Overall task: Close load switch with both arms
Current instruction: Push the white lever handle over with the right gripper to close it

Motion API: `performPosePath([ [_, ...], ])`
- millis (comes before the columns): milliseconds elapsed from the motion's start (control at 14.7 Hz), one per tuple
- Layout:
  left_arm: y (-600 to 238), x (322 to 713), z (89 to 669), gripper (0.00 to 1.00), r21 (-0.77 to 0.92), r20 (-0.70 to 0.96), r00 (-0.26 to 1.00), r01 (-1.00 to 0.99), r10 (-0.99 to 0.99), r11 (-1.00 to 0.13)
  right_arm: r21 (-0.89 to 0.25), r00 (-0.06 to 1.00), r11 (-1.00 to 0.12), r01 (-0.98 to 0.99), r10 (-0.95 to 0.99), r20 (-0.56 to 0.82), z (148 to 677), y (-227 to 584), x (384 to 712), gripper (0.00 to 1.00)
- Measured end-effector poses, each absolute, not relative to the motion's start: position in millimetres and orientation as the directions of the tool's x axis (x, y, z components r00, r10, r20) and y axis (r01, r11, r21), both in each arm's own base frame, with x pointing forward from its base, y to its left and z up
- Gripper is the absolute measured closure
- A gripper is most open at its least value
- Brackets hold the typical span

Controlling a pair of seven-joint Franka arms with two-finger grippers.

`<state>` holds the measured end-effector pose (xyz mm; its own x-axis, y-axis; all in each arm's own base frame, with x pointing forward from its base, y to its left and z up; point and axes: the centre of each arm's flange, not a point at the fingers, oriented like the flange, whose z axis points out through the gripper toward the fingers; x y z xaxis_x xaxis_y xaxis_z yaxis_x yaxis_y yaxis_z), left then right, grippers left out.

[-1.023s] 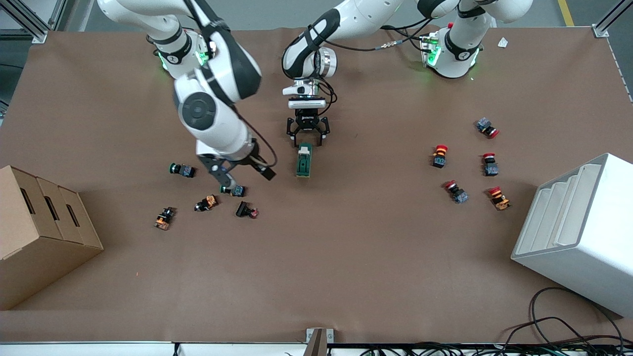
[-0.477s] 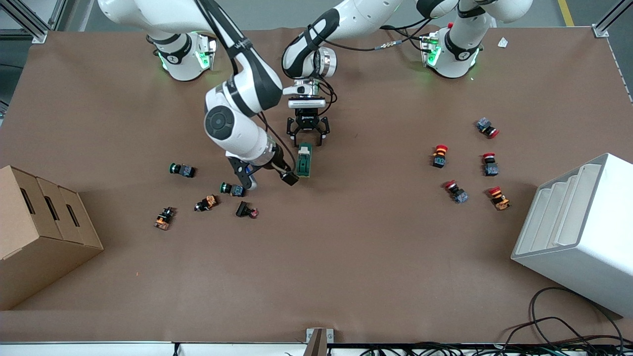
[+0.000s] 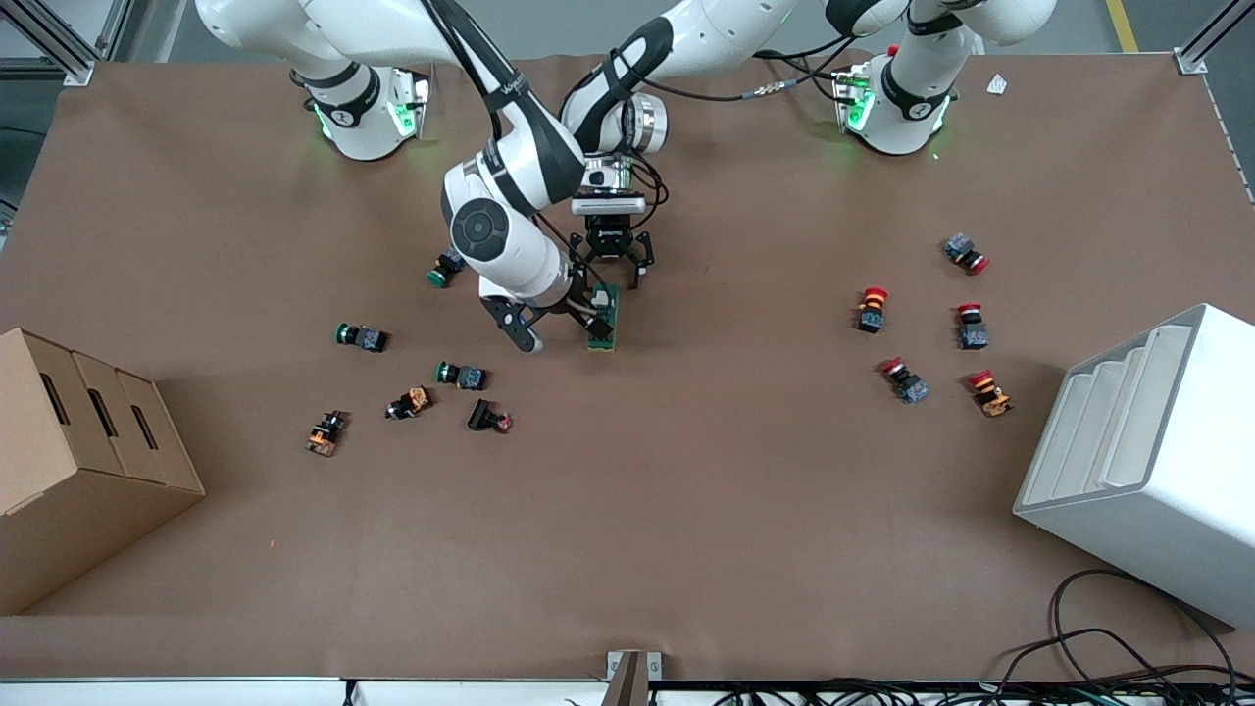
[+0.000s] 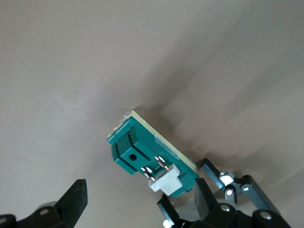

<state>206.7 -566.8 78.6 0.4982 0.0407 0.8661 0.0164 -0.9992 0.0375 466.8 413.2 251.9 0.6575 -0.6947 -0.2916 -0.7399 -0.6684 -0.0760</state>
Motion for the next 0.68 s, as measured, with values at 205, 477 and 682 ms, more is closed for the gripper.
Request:
performPosePath([
  [205,-566.7,206.7,78.6,0.01,0.037,0.866,0.498,0.016,0.041,-0.999,-0.089,0.687,-0.703,-0.706,-0.649,-0.327,221.3,422.4,455.6,0.0],
  [477,-566.7,206.7,78.4,0.01,0.037,0.866,0.498,0.016,0.04,-0.999,-0.09,0.667,-0.687,-0.721,-0.652,-0.362,205.6,432.3,446.8,0.0],
  [682,-566.6,206.5,78.2,0.01,0.036,0.867,0.496,0.015,0.039,-0.999,-0.098,0.666,-0.685,-0.722,-0.649,-0.368,205.1,439.1,442.5,0.0],
])
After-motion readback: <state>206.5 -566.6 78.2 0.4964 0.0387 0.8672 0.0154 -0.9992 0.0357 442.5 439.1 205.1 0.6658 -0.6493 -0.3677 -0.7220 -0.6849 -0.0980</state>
